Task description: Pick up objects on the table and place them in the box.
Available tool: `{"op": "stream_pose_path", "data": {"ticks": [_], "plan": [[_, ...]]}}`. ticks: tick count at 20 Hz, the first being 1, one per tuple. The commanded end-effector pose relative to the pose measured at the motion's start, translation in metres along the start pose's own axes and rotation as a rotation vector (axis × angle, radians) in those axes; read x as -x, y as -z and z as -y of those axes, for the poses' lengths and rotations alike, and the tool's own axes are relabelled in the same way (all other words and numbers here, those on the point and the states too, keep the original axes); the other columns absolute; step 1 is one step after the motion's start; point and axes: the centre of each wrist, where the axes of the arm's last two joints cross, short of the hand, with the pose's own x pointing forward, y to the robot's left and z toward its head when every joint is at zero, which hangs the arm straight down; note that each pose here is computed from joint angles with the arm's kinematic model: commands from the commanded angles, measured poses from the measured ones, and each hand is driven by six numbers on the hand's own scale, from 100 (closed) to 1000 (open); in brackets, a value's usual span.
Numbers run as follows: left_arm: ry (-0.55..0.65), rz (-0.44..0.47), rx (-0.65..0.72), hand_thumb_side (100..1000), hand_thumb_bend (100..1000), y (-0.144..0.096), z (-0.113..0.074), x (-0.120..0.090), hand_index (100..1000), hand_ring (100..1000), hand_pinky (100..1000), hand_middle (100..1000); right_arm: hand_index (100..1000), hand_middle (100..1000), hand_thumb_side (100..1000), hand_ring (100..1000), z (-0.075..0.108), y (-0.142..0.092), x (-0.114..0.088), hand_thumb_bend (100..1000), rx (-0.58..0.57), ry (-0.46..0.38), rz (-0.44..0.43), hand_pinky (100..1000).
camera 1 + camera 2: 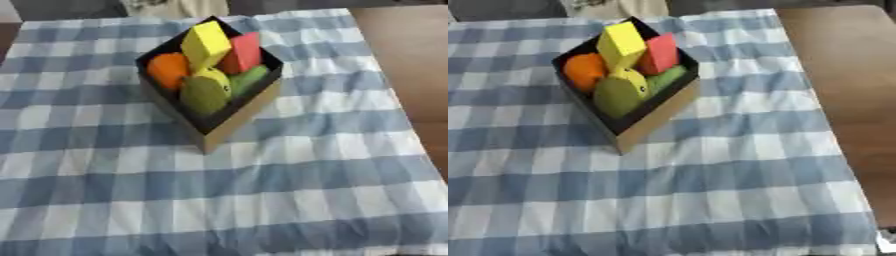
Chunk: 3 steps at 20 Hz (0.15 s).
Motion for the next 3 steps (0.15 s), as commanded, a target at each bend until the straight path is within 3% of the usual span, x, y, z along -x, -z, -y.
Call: {"op": "stream_pose_path", "data": {"ticks": [1, 3], "plan": [[-0.066, 0.038, -0.082, 706, 107, -0.0012, -0.0140, 0.0009, 878, 862, 904, 699, 977, 383, 531, 1000, 0.0026, 0.0050, -0.0081, 100, -0.101, -0.079, 0.085, 1000], [-0.115, 0.048, -0.095, 707, 123, -0.0056, -0.0147, 0.0045, 881, 862, 904, 700, 977, 389, 528, 1000, 0.0026, 0.0046, -0.0082, 100, -0.101, -0.078, 0.095, 1000]]}}
